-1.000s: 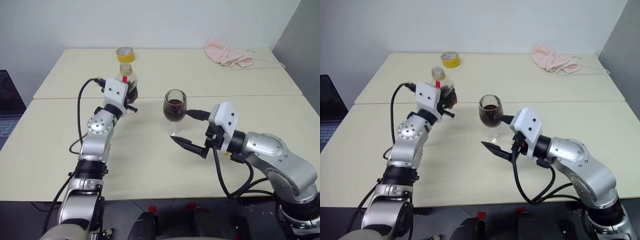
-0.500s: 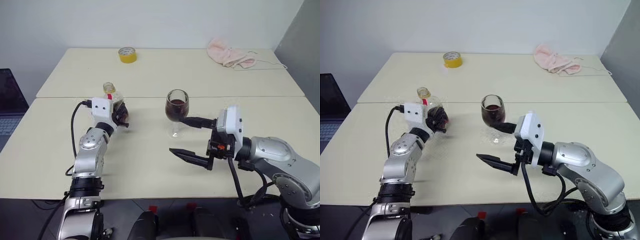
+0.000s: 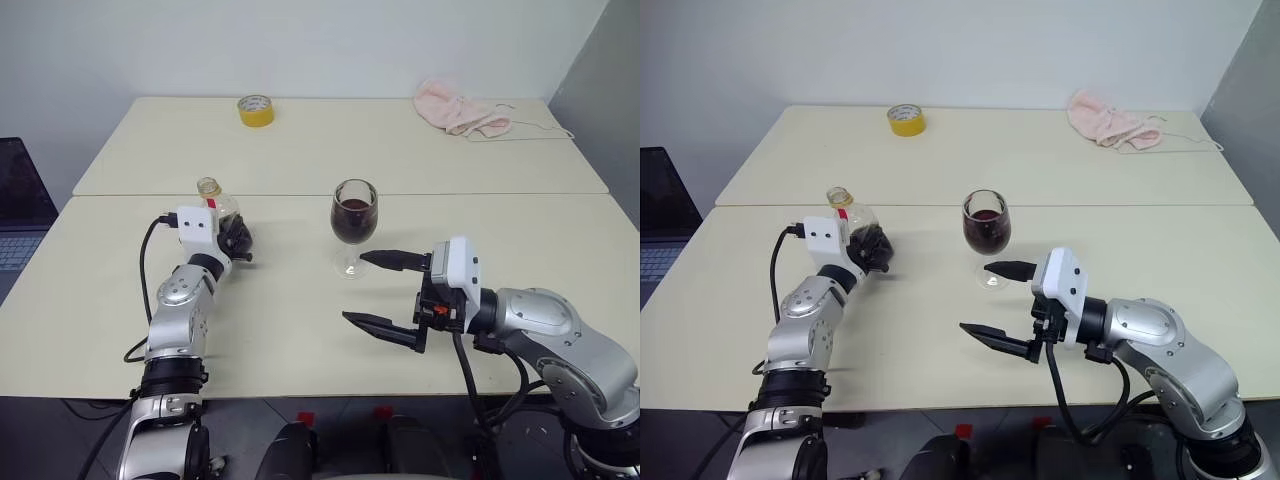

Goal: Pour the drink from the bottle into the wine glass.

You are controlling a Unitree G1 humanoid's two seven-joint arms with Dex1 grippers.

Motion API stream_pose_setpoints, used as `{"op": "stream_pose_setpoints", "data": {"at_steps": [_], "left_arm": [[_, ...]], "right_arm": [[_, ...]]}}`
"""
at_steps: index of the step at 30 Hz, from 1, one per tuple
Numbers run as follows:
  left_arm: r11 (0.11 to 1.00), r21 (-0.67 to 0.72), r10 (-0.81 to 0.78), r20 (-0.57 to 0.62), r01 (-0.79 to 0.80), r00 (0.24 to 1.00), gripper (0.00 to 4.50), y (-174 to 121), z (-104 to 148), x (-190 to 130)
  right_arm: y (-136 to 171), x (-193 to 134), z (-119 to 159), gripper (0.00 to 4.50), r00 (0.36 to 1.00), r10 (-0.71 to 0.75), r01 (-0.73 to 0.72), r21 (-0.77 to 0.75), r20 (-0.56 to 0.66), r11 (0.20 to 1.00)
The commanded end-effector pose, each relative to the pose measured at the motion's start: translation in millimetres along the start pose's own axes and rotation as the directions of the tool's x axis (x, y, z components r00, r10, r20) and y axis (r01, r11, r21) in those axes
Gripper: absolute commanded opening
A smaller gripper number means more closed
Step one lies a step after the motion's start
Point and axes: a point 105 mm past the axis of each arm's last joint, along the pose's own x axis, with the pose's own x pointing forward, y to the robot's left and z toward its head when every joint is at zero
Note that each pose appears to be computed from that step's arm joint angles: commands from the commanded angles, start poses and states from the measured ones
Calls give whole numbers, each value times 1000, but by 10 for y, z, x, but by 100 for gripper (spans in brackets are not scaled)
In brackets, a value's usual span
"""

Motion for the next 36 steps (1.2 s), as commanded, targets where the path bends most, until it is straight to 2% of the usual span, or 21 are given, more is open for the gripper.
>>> {"op": "stream_pose_setpoints", "data": {"at_steps": [1, 11, 12, 21, 26, 36], "left_arm": [[1000, 10, 14, 9, -15, 1000, 109, 40, 16, -6], [1000, -11, -9, 31, 10, 999, 435, 23, 32, -15], [1000, -11, -16, 36, 16, 999, 446, 16, 41, -18], [999, 14, -53, 75, 52, 996, 446, -22, 112, -116], [996, 55, -71, 91, 66, 993, 446, 10, 159, -273], [997, 65, -45, -21, 46, 999, 446, 173, 99, -663]], "right_arm": [[37, 12, 77, 450, 1000, 14, -13, -39, 27, 999], [40, 22, 54, 450, 1000, 11, -10, -41, 20, 999], [38, 23, 53, 450, 1000, 11, -10, -41, 20, 999], [38, -32, 57, 450, 1000, -1, 2, -46, 18, 999], [-17, -40, 106, 450, 1000, -15, 16, -52, 19, 999], [-137, -115, 3, 450, 990, -143, 144, -57, 8, 988]]}}
